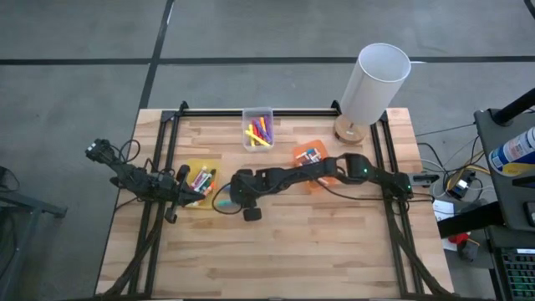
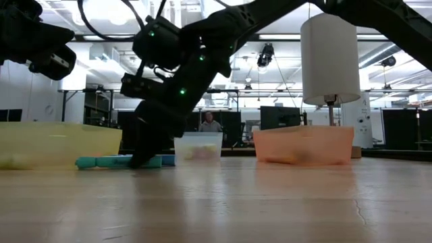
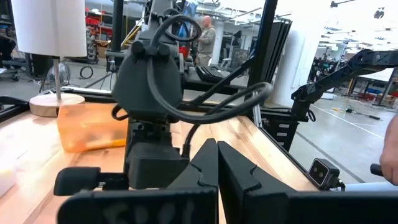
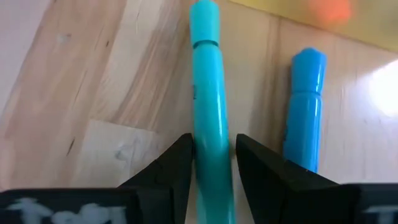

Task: Pick & Place Markers
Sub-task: Put the light blue highlighter into the transparent bin

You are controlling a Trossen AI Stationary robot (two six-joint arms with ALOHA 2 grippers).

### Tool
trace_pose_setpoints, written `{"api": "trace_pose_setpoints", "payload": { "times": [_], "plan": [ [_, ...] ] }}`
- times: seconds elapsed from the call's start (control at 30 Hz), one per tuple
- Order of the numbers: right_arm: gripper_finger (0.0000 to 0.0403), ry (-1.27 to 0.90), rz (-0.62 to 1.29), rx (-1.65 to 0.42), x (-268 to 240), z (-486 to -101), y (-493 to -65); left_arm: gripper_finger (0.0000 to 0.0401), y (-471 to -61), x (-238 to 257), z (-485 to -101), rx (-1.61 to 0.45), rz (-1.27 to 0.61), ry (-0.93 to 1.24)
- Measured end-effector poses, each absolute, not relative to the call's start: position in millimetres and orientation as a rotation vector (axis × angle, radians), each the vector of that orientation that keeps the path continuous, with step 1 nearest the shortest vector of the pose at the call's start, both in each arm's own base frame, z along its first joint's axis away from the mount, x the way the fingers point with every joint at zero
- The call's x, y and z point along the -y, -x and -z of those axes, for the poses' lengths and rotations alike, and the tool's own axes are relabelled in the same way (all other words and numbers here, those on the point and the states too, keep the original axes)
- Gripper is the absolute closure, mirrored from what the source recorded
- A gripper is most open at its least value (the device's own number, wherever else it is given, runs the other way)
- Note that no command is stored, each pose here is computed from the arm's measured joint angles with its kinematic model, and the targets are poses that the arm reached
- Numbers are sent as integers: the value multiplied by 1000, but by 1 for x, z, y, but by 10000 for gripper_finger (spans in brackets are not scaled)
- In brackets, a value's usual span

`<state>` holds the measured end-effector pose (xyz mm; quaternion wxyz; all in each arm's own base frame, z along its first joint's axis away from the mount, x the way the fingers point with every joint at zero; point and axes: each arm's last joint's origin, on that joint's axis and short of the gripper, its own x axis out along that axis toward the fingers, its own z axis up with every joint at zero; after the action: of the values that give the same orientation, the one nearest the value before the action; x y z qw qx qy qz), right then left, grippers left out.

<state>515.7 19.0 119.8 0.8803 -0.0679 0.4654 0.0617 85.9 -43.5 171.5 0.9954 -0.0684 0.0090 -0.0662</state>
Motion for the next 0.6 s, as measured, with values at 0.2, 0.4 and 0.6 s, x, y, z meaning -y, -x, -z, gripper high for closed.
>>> {"api": "trace_pose_setpoints", "payload": {
  "times": [0.2, 0.4, 0.6],
  "plan": [
    [300, -65, -195, -992, -23, -115, -512, 401, -86, 43, -172, -18, 133, 137],
    [344, -181, -257, -1028, -49, -118, -509, 401, -86, 43, -172, -18, 132, 137],
    [346, -224, -281, -1046, -77, -132, -508, 401, -86, 43, -172, -18, 133, 137]
  ]
}}
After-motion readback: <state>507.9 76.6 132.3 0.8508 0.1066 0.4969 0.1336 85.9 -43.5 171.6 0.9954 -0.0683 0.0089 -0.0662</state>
